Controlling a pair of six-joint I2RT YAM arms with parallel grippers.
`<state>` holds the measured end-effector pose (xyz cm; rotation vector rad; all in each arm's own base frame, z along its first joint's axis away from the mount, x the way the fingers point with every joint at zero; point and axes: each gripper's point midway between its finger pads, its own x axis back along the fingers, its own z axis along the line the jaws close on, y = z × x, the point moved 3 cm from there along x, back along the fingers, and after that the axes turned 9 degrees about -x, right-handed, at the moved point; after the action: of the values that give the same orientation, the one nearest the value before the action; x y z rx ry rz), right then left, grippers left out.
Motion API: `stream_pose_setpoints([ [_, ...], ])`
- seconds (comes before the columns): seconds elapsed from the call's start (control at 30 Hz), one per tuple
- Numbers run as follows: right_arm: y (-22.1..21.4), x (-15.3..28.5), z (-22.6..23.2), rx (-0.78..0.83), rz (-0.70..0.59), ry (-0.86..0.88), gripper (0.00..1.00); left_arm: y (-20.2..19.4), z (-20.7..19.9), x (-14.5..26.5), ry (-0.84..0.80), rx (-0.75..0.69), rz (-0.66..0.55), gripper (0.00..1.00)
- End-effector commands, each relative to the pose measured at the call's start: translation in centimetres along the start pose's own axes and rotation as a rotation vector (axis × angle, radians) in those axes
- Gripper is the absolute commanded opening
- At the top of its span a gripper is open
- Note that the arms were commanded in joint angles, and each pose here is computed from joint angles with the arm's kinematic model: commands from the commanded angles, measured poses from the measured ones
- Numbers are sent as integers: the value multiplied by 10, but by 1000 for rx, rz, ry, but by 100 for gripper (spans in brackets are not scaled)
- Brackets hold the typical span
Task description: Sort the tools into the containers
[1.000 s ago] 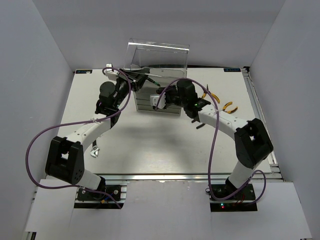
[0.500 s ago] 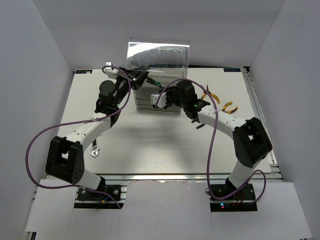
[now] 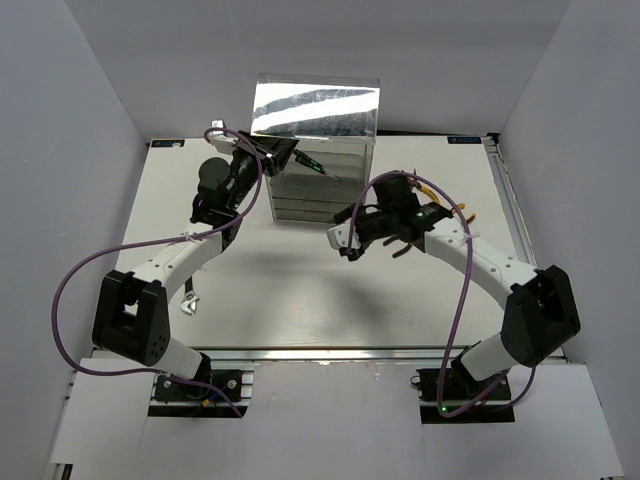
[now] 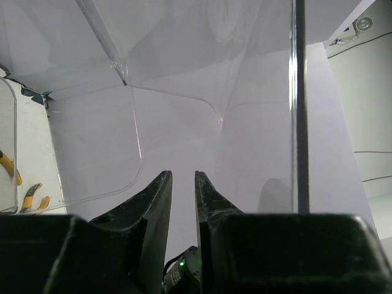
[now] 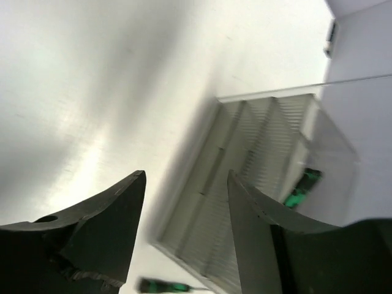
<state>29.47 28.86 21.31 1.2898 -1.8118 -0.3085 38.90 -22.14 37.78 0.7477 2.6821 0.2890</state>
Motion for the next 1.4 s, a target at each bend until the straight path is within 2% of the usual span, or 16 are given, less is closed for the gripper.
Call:
stream_pose_setpoints([
  [0.0, -8, 11, 49, -214, -31, 127, 61, 7, -28, 1, -83, -25, -13, 33],
  [0.07, -14, 20, 57, -301, -23, 116, 59, 7, -27, 1, -81, -24, -12, 33],
  [0.1, -23, 28, 59, -405, -4, 92, 58, 7, -27, 1, -79, -26, -13, 33],
  [0.17, -35, 36, 69, -514, 11, 75, 56, 7, -27, 1, -80, -24, -12, 33],
  [0.37, -84, 69, 75, -900, 102, -87, 50, 7, -27, 0, -81, -28, -11, 33],
  [0.53, -125, 78, 59, -1220, 176, -260, 47, 8, -26, 1, -79, -30, -12, 32],
  [0.57, -138, 73, 59, -1355, 218, -300, 47, 8, -26, 0, -78, -30, -11, 32],
  [0.67, -161, 71, 27, -1521, 257, -435, 47, 8, -26, 2, -79, -31, -13, 33],
  [0.77, -187, 62, 20, -1659, 327, -518, 48, 9, -26, 2, -77, -32, -16, 33],
  [0.8, -188, 64, 3, -1694, 316, -549, 49, 9, -25, 3, -74, -30, -15, 33],
  [0.87, -204, 56, 1, -1757, 355, -567, 50, 9, -25, 2, -73, -32, -16, 33],
  [1.03, -226, 49, -20, -1785, 382, -635, 56, 9, -24, 3, -68, -31, -18, 33],
  [1.37, -255, 26, -31, -1755, 430, -674, 50, 10, -20, 3, -58, -25, -22, 33],
])
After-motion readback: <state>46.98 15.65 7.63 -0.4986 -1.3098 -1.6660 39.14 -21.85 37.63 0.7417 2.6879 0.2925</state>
